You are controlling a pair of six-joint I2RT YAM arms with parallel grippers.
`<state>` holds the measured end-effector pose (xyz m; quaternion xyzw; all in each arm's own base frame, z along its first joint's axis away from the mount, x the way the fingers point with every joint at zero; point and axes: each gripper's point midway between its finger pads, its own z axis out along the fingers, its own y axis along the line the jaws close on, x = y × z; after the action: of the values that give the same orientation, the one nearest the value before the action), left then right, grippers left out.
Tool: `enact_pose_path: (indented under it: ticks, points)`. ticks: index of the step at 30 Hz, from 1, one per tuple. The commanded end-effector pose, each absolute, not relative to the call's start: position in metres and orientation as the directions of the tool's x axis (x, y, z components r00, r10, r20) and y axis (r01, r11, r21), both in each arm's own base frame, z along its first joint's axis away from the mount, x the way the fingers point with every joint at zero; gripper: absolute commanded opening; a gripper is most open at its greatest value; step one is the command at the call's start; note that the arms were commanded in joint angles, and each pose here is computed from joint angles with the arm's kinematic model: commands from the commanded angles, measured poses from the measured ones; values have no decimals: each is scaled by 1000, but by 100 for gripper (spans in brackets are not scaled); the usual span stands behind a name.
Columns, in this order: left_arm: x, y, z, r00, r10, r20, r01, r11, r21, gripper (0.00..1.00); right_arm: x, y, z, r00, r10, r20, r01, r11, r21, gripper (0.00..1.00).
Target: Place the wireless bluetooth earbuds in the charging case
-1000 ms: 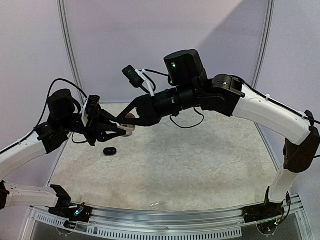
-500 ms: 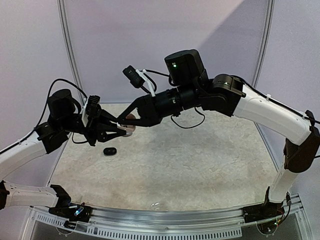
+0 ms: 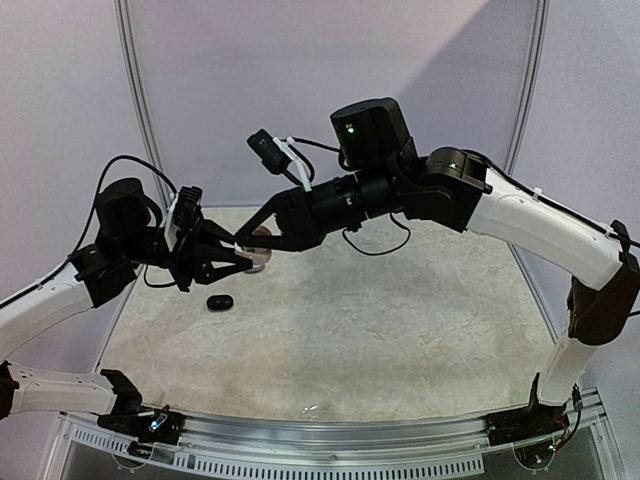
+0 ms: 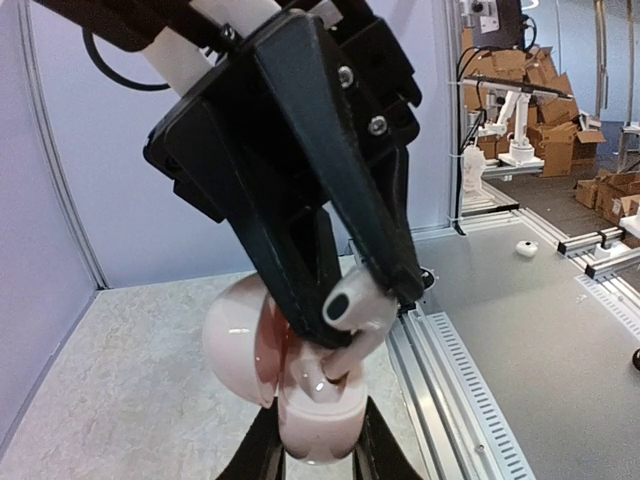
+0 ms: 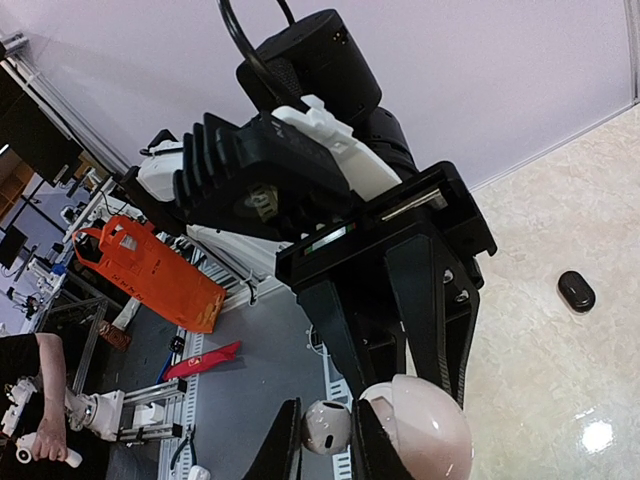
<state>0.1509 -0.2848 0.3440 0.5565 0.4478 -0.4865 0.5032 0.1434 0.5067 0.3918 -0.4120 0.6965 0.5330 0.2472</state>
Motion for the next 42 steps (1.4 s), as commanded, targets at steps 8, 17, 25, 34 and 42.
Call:
enact_pose_path:
  ticks: [8, 17, 25, 34, 42]
  points:
    - [137, -283, 369, 146, -62, -987, 980, -128, 153, 0, 178, 490, 342, -631, -350, -692, -775, 301, 555, 16]
    - [136, -283, 368, 136, -61, -989, 981, -130, 143, 0, 191, 484, 342, -647, -316, -694, -759, 349, 549, 17]
    - [137, -284, 368, 131, -58, -990, 983, -123, 138, 0, 188, 487, 350, -638, -308, -705, -768, 312, 559, 17]
    - [138, -284, 362, 132, -38, -990, 983, -126, 136, 0, 179, 488, 359, -619, -327, -714, -786, 256, 563, 5]
    - [133, -285, 350, 127, -4, -992, 976, -178, 126, 0, 169, 487, 367, -585, -368, -723, -809, 203, 552, 0]
